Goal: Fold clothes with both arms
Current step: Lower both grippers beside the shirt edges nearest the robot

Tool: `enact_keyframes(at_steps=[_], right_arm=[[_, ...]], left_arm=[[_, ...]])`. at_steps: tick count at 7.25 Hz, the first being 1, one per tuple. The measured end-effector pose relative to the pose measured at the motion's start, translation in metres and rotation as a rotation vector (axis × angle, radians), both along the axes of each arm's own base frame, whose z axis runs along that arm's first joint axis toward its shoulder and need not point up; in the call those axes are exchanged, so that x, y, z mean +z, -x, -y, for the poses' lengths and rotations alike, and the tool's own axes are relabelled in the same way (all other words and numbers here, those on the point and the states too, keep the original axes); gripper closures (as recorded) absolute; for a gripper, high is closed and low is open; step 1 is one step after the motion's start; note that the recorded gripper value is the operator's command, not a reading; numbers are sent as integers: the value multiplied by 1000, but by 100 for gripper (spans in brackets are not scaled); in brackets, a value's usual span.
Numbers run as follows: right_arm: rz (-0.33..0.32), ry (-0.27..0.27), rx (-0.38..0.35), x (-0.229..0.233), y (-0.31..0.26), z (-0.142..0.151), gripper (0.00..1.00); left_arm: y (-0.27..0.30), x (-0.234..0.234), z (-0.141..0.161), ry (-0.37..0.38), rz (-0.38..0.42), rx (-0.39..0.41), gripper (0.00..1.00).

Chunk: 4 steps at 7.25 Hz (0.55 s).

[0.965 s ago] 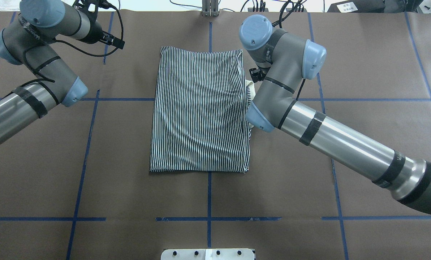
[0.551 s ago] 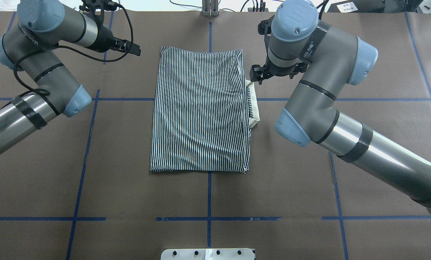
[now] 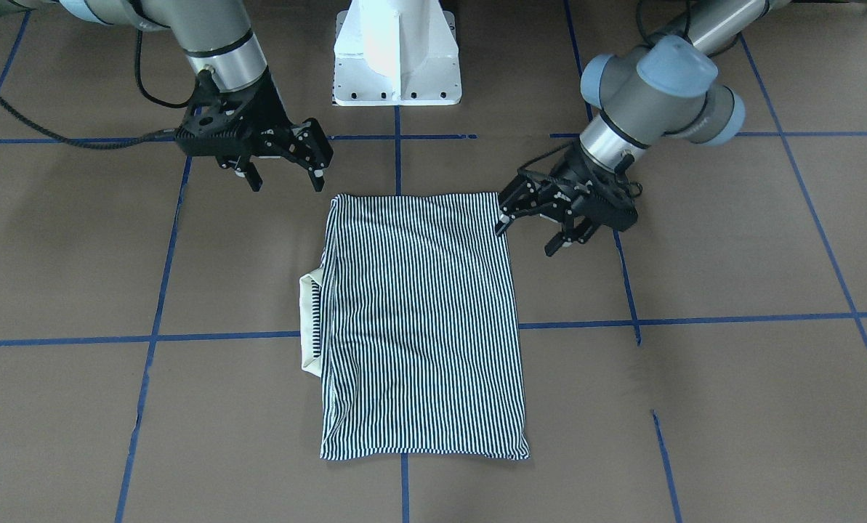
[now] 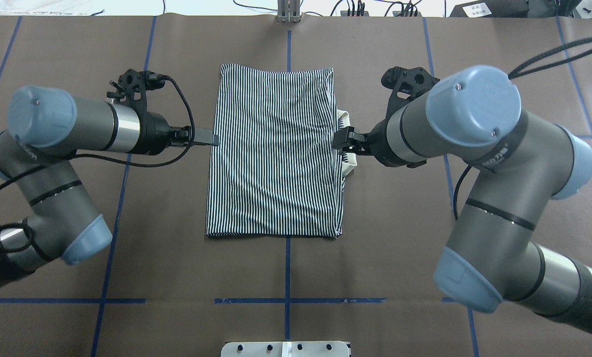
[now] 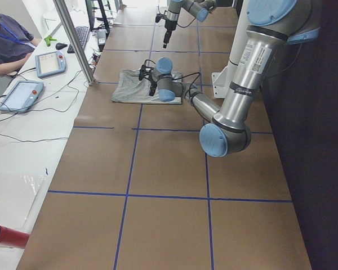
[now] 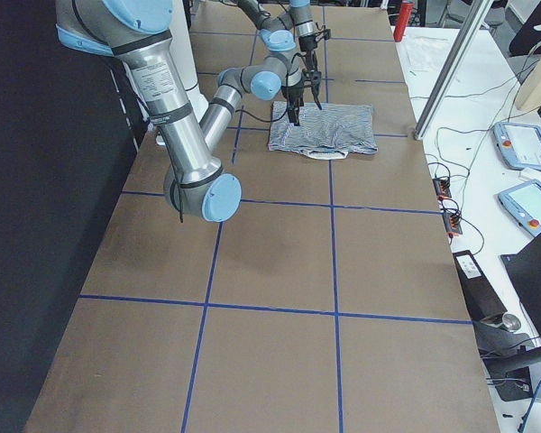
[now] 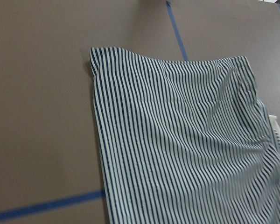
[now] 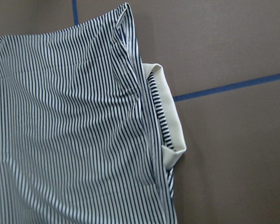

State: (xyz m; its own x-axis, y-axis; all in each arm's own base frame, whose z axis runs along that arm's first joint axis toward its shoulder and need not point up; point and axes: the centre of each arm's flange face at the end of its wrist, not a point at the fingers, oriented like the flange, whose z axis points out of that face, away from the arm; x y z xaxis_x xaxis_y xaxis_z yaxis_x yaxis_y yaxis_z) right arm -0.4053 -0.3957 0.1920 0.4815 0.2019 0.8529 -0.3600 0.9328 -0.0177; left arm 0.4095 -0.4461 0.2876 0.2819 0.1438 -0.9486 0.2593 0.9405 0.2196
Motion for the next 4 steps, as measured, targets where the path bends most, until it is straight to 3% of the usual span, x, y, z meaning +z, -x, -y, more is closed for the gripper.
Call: enact_keyframes(at_steps=[2,3,4], right_arm=[[133,58,133,6,23,-48,2],[156,80,172,9,28,-58,1],[163,88,190,10,31,-62,0]], left_arm=[[-23,4,-69,159,-63,-44,42],[-42,12,-95,243,-76,-76,48],[-57,20,-109,306,-82,-104,48]])
